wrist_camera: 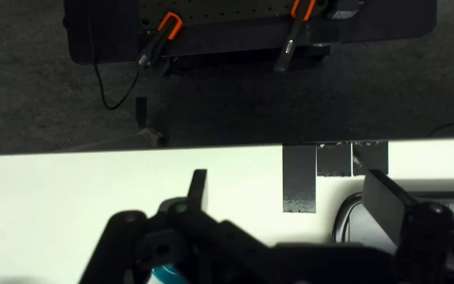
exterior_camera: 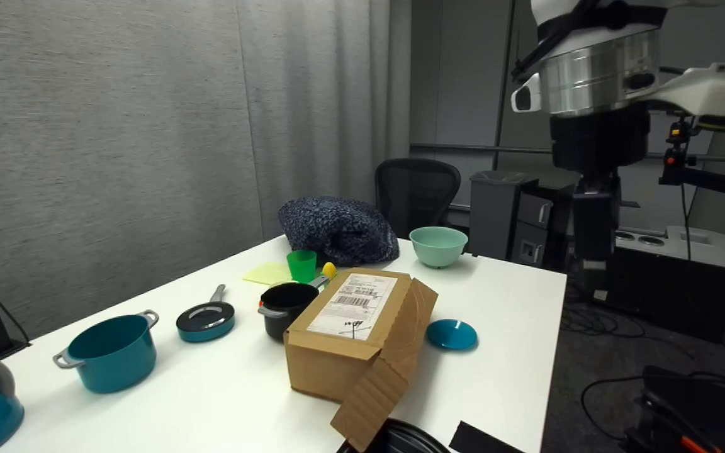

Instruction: Open the brown box.

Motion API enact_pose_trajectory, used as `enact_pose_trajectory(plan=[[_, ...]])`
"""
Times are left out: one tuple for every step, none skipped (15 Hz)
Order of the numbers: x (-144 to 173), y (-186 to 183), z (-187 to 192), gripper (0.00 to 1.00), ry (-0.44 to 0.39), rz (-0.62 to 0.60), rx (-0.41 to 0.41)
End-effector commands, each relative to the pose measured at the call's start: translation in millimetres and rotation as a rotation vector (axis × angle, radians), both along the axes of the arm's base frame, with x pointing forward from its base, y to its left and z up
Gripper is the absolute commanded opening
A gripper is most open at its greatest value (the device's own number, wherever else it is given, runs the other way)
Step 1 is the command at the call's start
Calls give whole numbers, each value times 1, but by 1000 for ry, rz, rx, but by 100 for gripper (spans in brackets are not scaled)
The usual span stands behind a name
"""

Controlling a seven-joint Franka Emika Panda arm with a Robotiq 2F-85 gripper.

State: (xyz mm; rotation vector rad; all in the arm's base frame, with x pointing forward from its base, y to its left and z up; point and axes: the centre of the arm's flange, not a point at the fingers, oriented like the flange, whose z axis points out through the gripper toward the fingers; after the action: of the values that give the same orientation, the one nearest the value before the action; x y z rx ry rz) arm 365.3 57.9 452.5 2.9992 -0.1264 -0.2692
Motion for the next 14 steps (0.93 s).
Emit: enact_pose_trajectory(plan=[[14,-27,-21,100,-94,-182,-3],[21,-34,-25,100,-117,-234,3],[27,-41,-30,100,-146,-283,-1],[37,-49,-34,100,-167,-337,2],[44,-56,-38,100,-189,-391,5],[52,-61,-41,100,-211,-445,5],[59,-64,-43,100,-228,-491,9],[64,-65,-45,100,-237,-522,20],[47,-63,-42,100,-213,-453,16],[51,-65,-45,100,-219,-478,16],[54,-65,-47,100,-220,-491,16],[56,-65,-48,100,-219,-498,16],[57,-65,-48,100,-220,-501,16],[57,-65,-48,100,-221,-503,16]])
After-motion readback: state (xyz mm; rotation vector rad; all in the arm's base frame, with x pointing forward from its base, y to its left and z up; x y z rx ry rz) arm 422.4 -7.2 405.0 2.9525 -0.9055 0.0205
